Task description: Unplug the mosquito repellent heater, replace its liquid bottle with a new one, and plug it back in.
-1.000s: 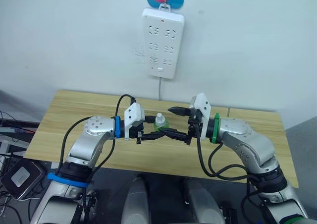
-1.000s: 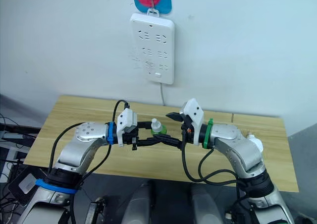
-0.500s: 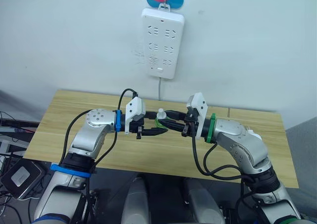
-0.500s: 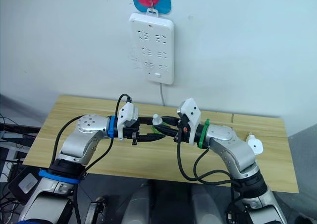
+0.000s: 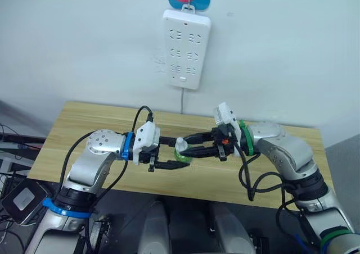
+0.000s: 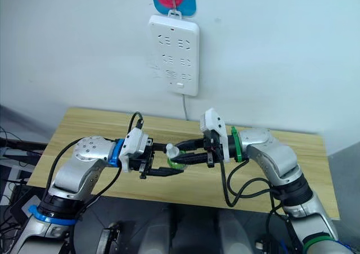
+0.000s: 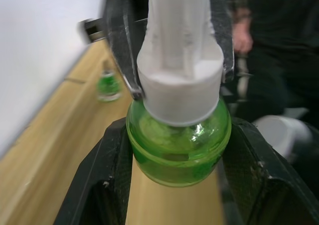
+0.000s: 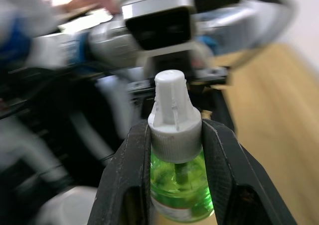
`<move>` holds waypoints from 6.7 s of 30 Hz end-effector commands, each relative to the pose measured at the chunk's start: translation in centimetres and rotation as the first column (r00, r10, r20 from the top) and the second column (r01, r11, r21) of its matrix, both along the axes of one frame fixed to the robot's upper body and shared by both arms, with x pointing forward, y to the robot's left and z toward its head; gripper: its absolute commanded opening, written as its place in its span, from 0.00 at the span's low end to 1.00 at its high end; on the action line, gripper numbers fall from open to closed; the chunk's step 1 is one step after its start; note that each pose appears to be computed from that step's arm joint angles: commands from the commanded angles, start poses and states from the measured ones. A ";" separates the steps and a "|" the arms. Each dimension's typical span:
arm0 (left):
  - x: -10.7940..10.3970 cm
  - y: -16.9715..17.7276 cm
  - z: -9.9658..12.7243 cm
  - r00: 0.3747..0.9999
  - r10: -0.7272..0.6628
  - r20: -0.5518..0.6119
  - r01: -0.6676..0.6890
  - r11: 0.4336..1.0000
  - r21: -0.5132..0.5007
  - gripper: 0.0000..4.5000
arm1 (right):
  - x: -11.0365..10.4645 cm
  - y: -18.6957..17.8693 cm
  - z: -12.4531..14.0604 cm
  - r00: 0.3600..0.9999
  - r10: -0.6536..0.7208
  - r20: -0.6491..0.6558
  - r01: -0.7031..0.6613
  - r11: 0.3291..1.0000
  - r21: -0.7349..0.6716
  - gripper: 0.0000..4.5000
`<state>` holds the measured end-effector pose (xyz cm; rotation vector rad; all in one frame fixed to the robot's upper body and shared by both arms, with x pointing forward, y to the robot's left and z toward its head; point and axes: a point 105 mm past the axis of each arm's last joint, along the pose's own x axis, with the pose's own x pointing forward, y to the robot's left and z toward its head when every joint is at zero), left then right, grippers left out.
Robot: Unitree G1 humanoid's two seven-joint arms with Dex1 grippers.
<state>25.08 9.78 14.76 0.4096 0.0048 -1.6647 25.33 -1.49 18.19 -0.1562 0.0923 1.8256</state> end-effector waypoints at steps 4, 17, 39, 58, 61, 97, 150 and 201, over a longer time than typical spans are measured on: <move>-1.8 -0.7 -0.9 0.994 -0.107 -0.028 0.108 0.993 0.051 0.49 | -0.2 1.1 1.5 0.975 0.202 0.092 -0.205 0.979 0.025 0.24; 4.0 0.8 -0.4 0.973 0.230 -0.033 -0.231 0.972 -0.045 0.49 | 2.4 -5.4 0.1 0.949 -0.264 0.171 0.272 0.962 -0.028 0.99; 6.0 0.9 0.3 0.952 0.303 0.046 -0.299 0.952 -0.069 0.49 | 3.0 0.4 0.2 0.868 -0.488 0.087 0.476 0.870 0.129 0.25; -1.6 -1.5 -0.6 0.997 -0.073 -0.039 0.074 0.997 0.038 0.49 | 0.6 1.1 1.5 0.973 0.210 0.092 -0.212 0.977 0.006 0.23; -0.8 -1.2 -0.5 0.999 -0.031 -0.022 0.031 0.999 0.034 0.49 | 1.5 -0.4 1.7 0.980 0.183 0.077 -0.182 0.983 -0.023 0.45; 4.3 1.0 -0.2 0.954 0.299 0.016 -0.298 0.953 -0.059 0.49 | 4.9 -2.6 1.4 0.760 -0.616 0.204 0.589 0.787 0.182 0.99; 5.1 0.9 -0.2 0.962 0.262 0.073 -0.260 0.965 -0.042 0.49 | 2.8 1.4 1.5 0.905 -0.411 0.112 0.395 0.908 0.136 0.74; 2.1 3.7 0.8 0.936 0.351 -0.015 -0.350 0.936 0.034 0.49 | 10.8 -13.8 -12.1 -0.083 -0.996 0.015 0.982 -0.079 0.174 0.05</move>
